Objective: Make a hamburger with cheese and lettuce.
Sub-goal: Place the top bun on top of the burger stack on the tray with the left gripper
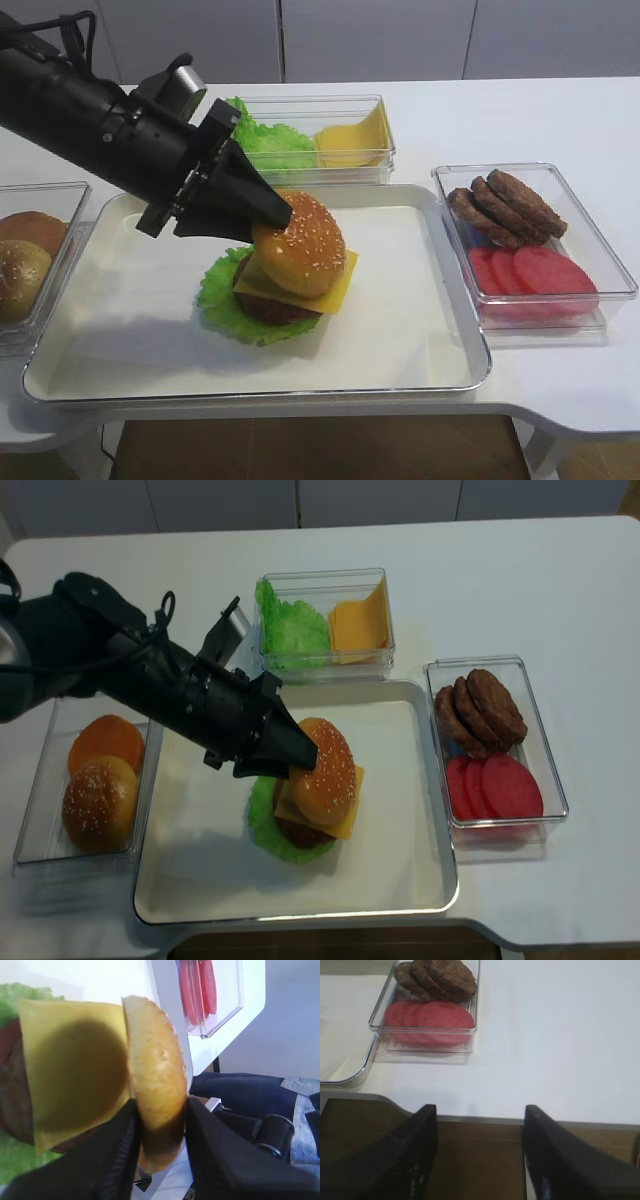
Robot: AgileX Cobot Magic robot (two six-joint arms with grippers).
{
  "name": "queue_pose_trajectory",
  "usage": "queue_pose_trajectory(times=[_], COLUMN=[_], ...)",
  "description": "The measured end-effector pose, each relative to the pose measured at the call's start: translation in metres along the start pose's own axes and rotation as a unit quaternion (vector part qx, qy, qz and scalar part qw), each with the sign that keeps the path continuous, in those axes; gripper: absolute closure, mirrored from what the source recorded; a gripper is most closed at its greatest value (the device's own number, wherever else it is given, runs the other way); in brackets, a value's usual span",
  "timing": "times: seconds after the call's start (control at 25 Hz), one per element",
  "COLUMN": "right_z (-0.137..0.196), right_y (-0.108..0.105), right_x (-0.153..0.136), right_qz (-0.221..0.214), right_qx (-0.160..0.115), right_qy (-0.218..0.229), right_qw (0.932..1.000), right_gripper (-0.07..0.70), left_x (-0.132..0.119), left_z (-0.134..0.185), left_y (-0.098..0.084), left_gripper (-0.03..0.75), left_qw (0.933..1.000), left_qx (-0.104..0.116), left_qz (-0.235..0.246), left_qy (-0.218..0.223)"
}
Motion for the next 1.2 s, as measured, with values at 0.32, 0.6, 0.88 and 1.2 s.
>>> queue_pose_trajectory(times=[0.32,0.6,0.88,1.2], right_z=[0.0000,0.0000,0.0000,0.0000], right_y=[0.0000,0.0000,0.0000,0.0000], right_x=[0.0000,0.0000,0.0000,0.0000], right_qz=[0.000,0.000,0.000,0.000], right_qx=[0.000,0.000,0.000,0.000], right_qy=[0.000,0.000,0.000,0.000], right_qw=[1.0000,1.0000,1.0000,1.0000], right_gripper=[0.200,0.200,0.200,0.200], left_x=[0.0014,0.0016,0.0016,0.0017], left_z=[0.0010,0.0034,0.0039,0.0042], left_y=[0.0042,0.0085,0.0093,0.0099], left_gripper=[0.487,0.486,0.429,0.398], left_qw=[0.9999,0.9997,0.9996,0.9996], left_qx=[0.006,0.010,0.010,0.009], left_qz=[-0.009,-0.021,-0.023,-0.025], left_qy=[0.003,0.009,0.011,0.012])
Point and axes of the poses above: a point on each arm's last joint axis where the gripper is mounted, x pointing back along that axis away from the gripper, y along the wrist's bending axis when the last joint is at zero, z = x × y, the point moved 9 cm from there along -x, pointing out along that axis toward the gripper, and after that the axes turned 3 degrees about -x, right-handed, at the moved point
